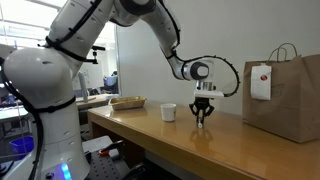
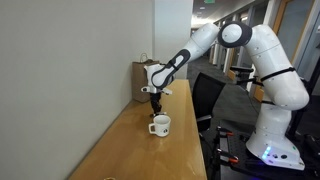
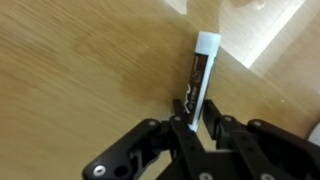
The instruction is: Put the marker in the cup then move the cup to the right
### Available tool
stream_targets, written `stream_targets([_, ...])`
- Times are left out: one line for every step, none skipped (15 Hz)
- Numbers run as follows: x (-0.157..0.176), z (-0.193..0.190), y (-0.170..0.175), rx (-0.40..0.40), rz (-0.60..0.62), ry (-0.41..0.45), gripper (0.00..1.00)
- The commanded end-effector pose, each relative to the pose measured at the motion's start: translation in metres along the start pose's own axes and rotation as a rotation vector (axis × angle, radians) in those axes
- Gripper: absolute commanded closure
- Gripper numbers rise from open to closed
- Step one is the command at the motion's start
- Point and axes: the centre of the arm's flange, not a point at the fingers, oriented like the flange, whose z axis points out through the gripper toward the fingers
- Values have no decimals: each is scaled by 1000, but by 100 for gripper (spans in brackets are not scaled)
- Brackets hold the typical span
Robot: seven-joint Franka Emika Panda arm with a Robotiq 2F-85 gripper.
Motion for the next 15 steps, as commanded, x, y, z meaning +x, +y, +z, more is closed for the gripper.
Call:
stream_targets([3,-3,-3,20,-4,-10,100])
stream_targets([3,-7,-8,18,5,-5,97])
stream_targets([3,-12,-16,17,15,0,95])
stream_targets([5,-16,-24,12,15,8,95])
stream_targets([7,-22,-34,7,21,18,95])
stream_targets([8,-32,-47,2,31,41,95])
stream_targets([9,-43,-60,-16,42,57,95])
stream_targets([10,-56,-74,-20,54,69,95])
stream_targets([9,-71,-87,-22,63,87,95])
stream_targets([9,-84,-100,-35,77,101,95])
stream_targets([7,-97,-112,-51,91,118,95])
stream_targets([4,-109,-124,-55,93,139,95])
stream_targets([1,-118,-136,-35,83,179,95])
stream_targets([0,-123,-147,-17,85,206,95])
stream_targets([-2,-127,-158,-11,87,229,95])
